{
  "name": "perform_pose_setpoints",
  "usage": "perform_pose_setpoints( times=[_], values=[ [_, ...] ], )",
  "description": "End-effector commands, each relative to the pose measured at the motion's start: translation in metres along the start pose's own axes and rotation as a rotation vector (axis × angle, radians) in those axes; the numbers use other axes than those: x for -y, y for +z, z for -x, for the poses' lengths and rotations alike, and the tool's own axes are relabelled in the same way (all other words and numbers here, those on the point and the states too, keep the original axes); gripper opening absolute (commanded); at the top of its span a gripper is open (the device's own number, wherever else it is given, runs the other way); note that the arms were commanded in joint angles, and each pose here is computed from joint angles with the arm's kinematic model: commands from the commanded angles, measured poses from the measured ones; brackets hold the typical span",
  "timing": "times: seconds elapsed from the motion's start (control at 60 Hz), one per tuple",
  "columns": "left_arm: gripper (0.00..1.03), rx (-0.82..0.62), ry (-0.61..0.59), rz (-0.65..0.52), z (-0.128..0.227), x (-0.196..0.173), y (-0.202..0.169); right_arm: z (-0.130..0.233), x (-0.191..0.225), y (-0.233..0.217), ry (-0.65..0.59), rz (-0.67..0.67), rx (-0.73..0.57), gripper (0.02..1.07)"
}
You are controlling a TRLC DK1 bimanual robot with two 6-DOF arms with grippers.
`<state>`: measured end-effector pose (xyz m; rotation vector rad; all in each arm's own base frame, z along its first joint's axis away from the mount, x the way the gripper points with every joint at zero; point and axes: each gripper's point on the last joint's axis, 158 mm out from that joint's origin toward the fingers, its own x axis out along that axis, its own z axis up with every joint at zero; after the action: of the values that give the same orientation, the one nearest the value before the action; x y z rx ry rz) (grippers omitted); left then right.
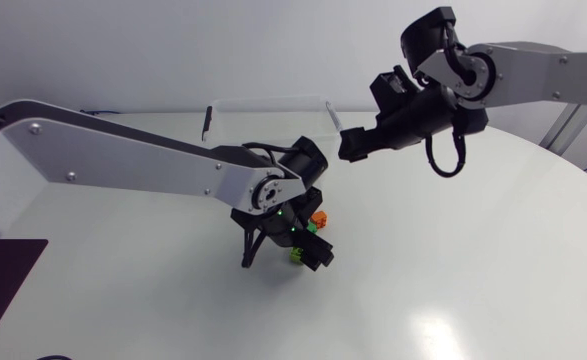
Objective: Place the duplo bricks in the container
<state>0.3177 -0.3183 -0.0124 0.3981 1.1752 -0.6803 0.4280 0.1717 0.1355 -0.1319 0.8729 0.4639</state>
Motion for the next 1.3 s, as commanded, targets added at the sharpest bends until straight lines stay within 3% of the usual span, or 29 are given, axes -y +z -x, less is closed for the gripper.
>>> perform_pose_setpoints(
  times=[0.0, 0.133, 0.267, 0.383, 0.483, 0.533, 0.85, 1.133, 1.283],
  values=[
    [0.84, -0.04, -0.003, 0.047, -0.01, -0.002, -0.002, 0.003, -0.001, -0.02, 0.008, -0.009, -0.013, 1.02],
    [0.84, -0.076, 0.001, 0.061, -0.017, -0.003, -0.005, 0.003, 0.0, -0.044, 0.021, -0.016, -0.036, 1.02],
    [0.73, -0.094, 0.004, 0.081, -0.02, -0.003, -0.002, 0.001, 0.001, -0.069, 0.035, -0.03, -0.069, 1.02],
    [0.57, -0.107, 0.002, 0.076, -0.023, 0.001, -0.004, -0.002, -0.001, -0.089, 0.047, -0.023, -0.104, 1.02],
    [0.34, -0.128, 0.005, 0.088, -0.031, -0.001, -0.008, -0.008, -0.006, -0.104, 0.057, -0.013, -0.125, 1.02],
    [0.3, -0.145, 0.008, 0.101, -0.033, -0.004, -0.012, -0.012, -0.009, -0.109, 0.063, -0.006, -0.131, 1.02],
    [0.28, -0.138, 0.001, 0.114, -0.008, -0.009, -0.019, -0.059, -0.026, -0.124, 0.066, 0.036, -0.181, 1.02],
    [0.28, 0.041, 0.01, 0.123, 0.068, -0.03, 0.008, -0.089, -0.023, -0.109, 0.006, 0.048, -0.189, 1.02],
    [0.28, 0.217, 0.037, 0.157, 0.119, -0.058, 0.041, -0.1, -0.025, -0.095, -0.014, 0.04, -0.179, 1.02]
  ],
)
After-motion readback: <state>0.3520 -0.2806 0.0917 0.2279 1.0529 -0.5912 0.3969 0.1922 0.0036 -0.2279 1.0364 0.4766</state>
